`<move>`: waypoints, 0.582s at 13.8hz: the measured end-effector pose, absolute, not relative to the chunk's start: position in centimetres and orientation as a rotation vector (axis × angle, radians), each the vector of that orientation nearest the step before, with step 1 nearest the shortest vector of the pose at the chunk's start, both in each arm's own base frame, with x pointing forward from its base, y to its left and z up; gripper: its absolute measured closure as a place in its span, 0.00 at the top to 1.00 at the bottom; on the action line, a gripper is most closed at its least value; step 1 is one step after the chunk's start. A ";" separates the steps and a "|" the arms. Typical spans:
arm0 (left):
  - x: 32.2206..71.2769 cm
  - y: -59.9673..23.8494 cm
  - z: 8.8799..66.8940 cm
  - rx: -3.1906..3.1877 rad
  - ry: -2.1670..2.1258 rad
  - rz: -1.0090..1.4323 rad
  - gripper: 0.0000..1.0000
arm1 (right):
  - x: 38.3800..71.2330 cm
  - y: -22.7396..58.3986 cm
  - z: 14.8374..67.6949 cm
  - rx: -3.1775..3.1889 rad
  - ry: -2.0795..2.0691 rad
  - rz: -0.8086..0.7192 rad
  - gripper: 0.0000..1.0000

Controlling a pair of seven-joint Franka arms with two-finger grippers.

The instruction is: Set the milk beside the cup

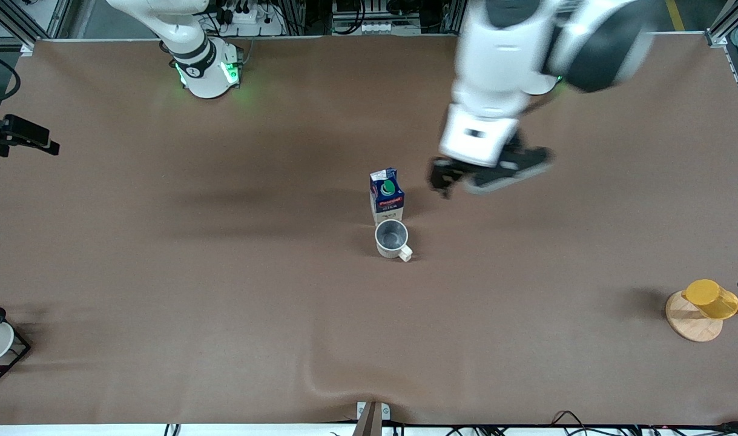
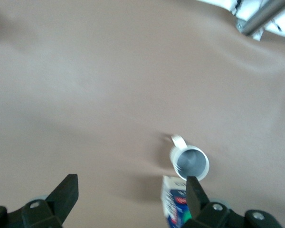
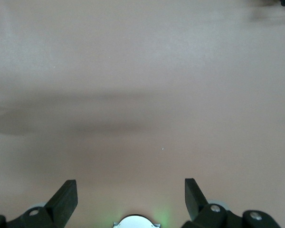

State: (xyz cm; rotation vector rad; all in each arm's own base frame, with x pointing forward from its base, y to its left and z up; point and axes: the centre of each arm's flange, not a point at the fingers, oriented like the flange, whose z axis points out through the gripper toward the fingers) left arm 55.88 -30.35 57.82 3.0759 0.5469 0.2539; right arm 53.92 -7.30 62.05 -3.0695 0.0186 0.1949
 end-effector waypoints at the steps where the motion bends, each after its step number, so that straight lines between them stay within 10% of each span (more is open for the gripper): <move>1: 57.7 -25.6 58.8 3.065 0.523 0.243 1.00 | 53.9 -7.6 62.1 -3.069 0.026 0.193 1.00; 8: 61.2 -8.8 58.8 3.149 0.395 0.117 1.00 | 53.9 -7.6 62.1 -3.070 0.026 0.192 1.00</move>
